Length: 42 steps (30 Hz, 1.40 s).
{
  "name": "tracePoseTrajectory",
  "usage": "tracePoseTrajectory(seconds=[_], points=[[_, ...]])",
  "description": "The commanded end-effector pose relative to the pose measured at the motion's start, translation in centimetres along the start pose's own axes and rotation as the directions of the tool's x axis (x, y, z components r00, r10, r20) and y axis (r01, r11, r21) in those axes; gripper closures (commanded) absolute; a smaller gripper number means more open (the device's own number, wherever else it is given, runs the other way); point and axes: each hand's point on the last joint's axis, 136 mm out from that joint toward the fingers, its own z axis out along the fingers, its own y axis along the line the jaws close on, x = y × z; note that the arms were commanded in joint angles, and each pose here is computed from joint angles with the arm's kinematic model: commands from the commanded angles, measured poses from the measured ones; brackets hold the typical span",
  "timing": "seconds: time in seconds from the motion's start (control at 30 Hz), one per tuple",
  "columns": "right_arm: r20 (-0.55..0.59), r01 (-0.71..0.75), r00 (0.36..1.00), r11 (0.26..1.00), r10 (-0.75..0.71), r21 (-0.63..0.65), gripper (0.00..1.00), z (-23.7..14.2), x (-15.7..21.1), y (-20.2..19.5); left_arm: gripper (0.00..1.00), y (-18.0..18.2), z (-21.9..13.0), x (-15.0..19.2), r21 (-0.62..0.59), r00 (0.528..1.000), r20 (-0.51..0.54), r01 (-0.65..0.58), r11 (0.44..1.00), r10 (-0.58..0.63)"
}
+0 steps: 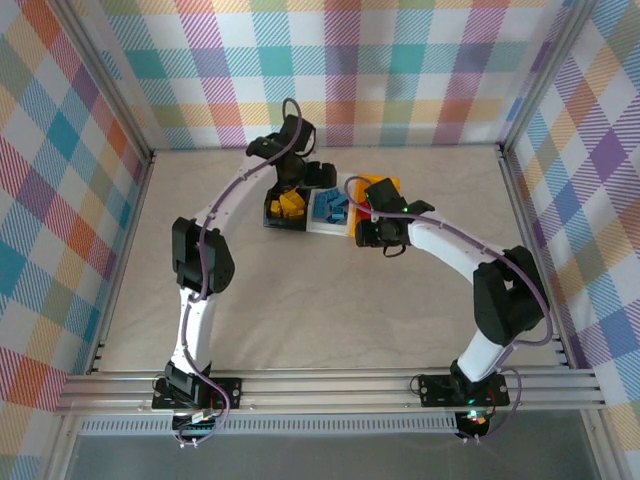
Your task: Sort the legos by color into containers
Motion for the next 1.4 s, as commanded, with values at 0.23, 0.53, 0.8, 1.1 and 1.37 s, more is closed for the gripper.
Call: tracePoseTrajectory(seconds=[0.23,0.53,0.8,1.1,1.37], points=[[0.050,0.021,0.998,0.996,-0.026,0.083,0.49,2.7,-8.1,-2.3,0.13,2.4,-4.9,4.6,-0.063,0.999,0.047,0.028,0.998,-0.025],[0.054,-0.004,0.999,0.996,-0.001,0.093,0.31,4.8,-10.5,-3.7,0.10,5.6,-7.2,8.6,-0.104,0.997,0.035,0.074,0.992,-0.070],[0.140,-0.007,0.990,0.999,0.003,0.032,0.24,-0.4,-11.1,-3.0,0.07,6.9,-10.5,8.7,-0.081,0.987,0.116,0.123,0.989,-0.113],[0.277,-0.136,0.950,0.990,0.143,-0.047,0.16,-8.2,-7.0,-8.0,0.00,8.3,-15.5,9.9,-0.059,0.956,0.265,0.142,0.988,-0.121],[0.391,-0.162,0.907,0.987,0.154,-0.015,0.09,-11.4,-3.3,-11.8,0.00,11.3,-19.1,11.0,-0.163,0.908,0.401,0.203,0.966,-0.123]])
